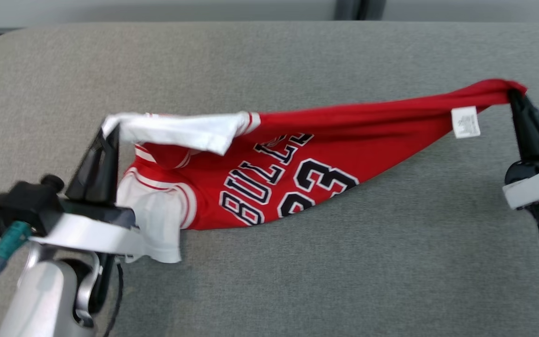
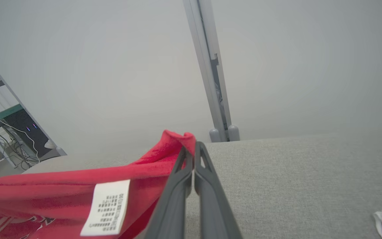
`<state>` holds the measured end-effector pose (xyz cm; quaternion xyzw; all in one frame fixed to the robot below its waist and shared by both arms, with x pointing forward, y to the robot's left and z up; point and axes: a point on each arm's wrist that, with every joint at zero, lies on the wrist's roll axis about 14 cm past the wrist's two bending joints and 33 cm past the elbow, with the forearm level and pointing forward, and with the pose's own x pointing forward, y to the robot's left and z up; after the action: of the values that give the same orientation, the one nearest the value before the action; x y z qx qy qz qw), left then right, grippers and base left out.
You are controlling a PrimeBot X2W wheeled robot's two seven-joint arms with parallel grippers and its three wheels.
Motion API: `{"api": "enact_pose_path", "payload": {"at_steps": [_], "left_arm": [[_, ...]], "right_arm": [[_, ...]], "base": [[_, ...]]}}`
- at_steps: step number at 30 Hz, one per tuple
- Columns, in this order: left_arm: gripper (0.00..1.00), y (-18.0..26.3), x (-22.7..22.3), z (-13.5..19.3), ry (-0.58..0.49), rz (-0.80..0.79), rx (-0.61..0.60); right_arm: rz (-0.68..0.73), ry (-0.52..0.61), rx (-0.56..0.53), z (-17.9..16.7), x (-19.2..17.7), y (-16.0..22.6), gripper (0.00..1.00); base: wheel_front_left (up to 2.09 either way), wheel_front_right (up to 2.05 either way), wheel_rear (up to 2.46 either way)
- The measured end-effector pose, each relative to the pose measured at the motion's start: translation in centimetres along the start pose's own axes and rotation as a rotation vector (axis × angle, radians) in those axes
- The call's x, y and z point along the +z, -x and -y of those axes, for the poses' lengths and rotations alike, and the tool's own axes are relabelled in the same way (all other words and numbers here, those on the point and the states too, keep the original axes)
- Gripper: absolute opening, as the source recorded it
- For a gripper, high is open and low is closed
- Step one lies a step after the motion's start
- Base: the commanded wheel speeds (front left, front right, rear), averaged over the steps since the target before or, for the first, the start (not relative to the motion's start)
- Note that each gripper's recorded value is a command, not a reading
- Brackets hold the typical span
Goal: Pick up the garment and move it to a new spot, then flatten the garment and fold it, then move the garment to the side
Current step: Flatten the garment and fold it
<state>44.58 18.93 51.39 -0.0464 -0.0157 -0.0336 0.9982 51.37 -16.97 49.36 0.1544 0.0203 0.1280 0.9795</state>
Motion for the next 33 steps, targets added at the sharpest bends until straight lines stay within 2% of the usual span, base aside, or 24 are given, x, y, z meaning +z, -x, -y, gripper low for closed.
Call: {"api": "enact_pose_path", "payload": {"at_steps": [8, 13, 19, 23, 33], "left_arm": [[0.0, -2.7, 11.9, 3.1, -0.032, 0.309, -0.106], [0.0, -2.9, 19.7, 6.3, -0.063, 0.513, -0.19], [0.0, -2.6, 26.4, 9.4, -0.095, 0.682, -0.273], [0.0, -2.5, 28.5, 10.7, -0.097, 0.731, -0.307], [0.0, -5.7, 27.2, 11.6, -0.055, 0.69, -0.345]], "right_arm": [[0.256, 0.059, 0.042, -1.4, 10.8, 2.5, 0.0], [0.412, 0.108, 0.067, -2.8, 17.6, 4.7, 0.0], [0.57, 0.171, 0.088, -4.5, 24.6, 7.2, 0.0], [0.6, 0.172, 0.092, -5.0, 26.2, 7.9, 0.0], [0.536, 0.083, 0.086, -3.9, 24.6, 5.7, 0.0]], "base": [[0.0, 0.0, 0.0], [0.0, 0.0, 0.0], [0.0, 0.0, 0.0], [0.0, 0.0, 0.0], [0.0, 0.0, 0.0]]}}
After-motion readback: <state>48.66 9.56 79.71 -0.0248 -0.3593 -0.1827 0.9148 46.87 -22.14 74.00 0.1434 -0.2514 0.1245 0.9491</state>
